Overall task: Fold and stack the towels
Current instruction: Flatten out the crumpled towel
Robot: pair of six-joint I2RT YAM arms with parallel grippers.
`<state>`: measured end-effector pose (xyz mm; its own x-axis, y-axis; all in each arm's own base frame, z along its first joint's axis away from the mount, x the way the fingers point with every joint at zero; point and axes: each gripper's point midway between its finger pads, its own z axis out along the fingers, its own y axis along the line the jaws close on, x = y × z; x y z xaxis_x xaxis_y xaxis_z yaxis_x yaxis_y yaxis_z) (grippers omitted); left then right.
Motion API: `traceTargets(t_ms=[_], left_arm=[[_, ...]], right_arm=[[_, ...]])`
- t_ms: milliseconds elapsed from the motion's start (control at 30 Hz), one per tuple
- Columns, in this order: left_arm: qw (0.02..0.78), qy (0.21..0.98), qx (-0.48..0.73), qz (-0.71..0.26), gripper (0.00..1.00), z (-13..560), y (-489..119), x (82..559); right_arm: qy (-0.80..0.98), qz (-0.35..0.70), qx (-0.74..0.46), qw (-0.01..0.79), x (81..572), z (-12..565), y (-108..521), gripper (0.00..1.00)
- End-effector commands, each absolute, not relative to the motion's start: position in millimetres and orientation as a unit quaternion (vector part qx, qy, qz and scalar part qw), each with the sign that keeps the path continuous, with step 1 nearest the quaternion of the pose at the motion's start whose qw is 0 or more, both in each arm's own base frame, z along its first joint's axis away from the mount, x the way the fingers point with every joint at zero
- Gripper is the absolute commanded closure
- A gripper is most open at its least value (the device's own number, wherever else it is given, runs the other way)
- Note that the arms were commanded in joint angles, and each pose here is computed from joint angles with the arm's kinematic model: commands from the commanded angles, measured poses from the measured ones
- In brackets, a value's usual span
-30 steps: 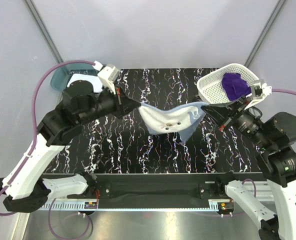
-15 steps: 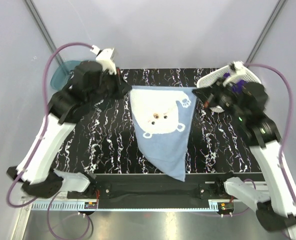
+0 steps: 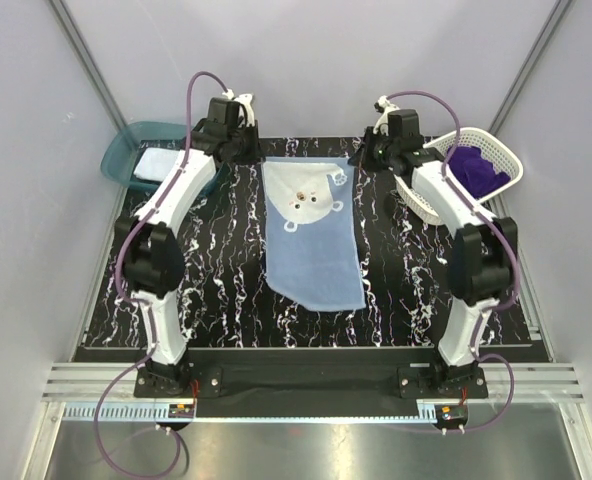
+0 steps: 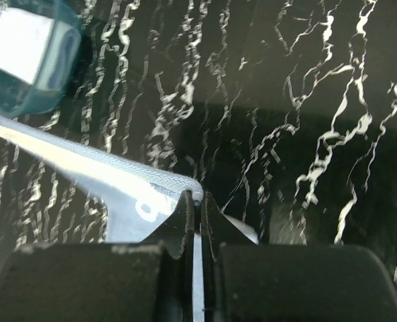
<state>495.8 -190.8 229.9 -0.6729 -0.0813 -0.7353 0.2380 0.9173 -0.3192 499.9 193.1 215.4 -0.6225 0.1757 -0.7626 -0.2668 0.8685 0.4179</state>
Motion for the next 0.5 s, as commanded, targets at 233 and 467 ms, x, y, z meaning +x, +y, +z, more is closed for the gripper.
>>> traceTargets(t_ms=[233, 467], left_arm=[[0.483, 0.834, 0.128, -0.235, 1.00, 238, -210, 555], [0.511, 0.810, 0.142, -0.249, 1.00, 277, -213, 541]], right_arm=[[0.832, 0.275, -0.079, 0.476, 554, 209, 205, 1.00], [0.799, 0.253, -0.097, 0.537, 566, 284, 195, 1.00]])
